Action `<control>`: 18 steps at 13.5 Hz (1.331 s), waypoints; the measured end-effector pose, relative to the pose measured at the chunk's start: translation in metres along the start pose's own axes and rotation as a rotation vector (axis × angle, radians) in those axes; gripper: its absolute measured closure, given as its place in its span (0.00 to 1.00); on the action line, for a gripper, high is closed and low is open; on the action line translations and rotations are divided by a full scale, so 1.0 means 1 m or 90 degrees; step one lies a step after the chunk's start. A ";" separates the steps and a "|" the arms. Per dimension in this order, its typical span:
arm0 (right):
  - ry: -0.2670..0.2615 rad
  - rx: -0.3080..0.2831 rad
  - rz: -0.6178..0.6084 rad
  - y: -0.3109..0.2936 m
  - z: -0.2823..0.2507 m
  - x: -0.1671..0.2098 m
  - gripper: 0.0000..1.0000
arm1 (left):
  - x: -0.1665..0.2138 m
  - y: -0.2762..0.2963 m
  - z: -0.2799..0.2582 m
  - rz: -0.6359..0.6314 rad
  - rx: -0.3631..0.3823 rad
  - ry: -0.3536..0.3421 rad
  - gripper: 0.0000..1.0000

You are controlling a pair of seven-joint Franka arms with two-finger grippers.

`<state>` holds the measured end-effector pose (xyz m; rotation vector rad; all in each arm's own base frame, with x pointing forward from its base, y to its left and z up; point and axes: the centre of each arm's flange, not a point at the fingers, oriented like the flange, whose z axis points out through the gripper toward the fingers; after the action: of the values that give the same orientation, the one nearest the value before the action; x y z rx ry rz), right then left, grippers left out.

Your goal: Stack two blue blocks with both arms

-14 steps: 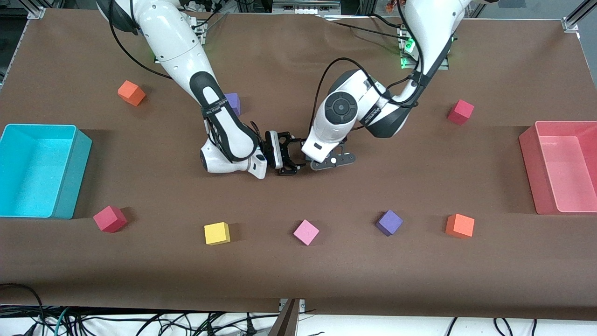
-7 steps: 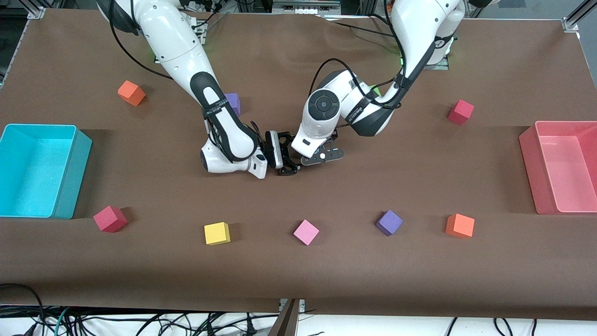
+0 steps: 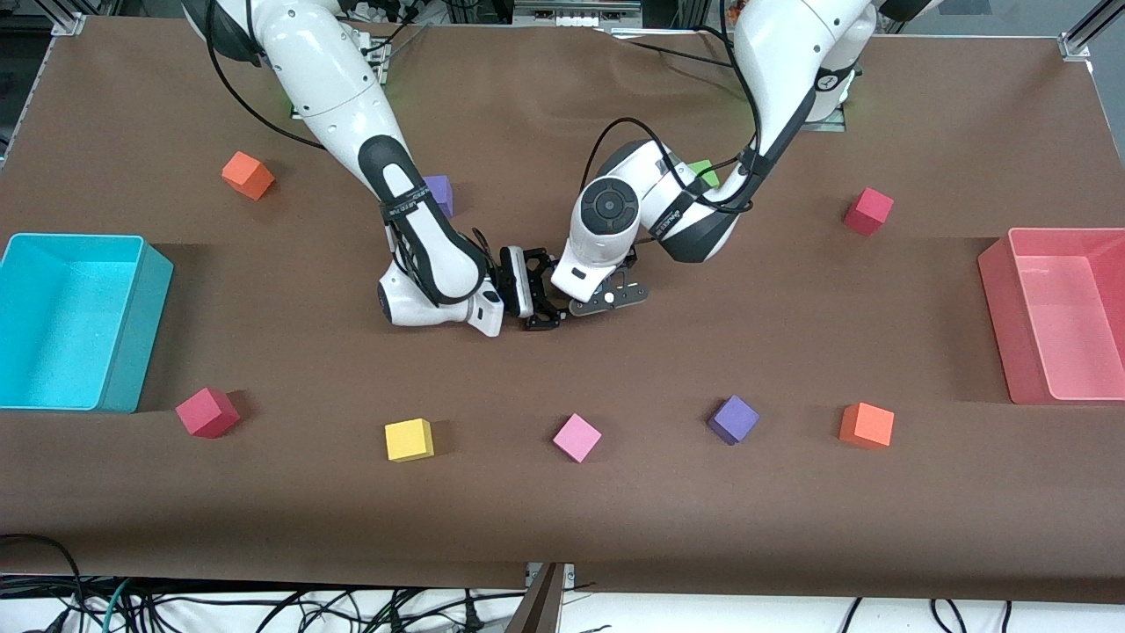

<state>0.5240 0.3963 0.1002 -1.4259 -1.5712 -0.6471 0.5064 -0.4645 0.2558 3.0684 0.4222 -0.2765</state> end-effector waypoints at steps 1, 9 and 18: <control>0.000 0.000 0.000 0.000 0.000 0.000 0.00 | 0.000 0.001 -0.002 -0.002 -0.002 0.001 0.02; -0.070 -0.022 -0.047 0.029 -0.054 -0.003 0.00 | -0.021 -0.015 -0.118 -0.006 0.025 0.026 0.00; -0.314 -0.059 0.111 0.096 -0.228 0.100 0.00 | -0.008 -0.088 -0.277 0.020 0.090 0.001 0.00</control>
<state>0.6824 0.2723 0.2756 -1.8681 -1.7750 -0.2753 0.5227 -0.3662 0.5295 3.2102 0.3702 -0.3171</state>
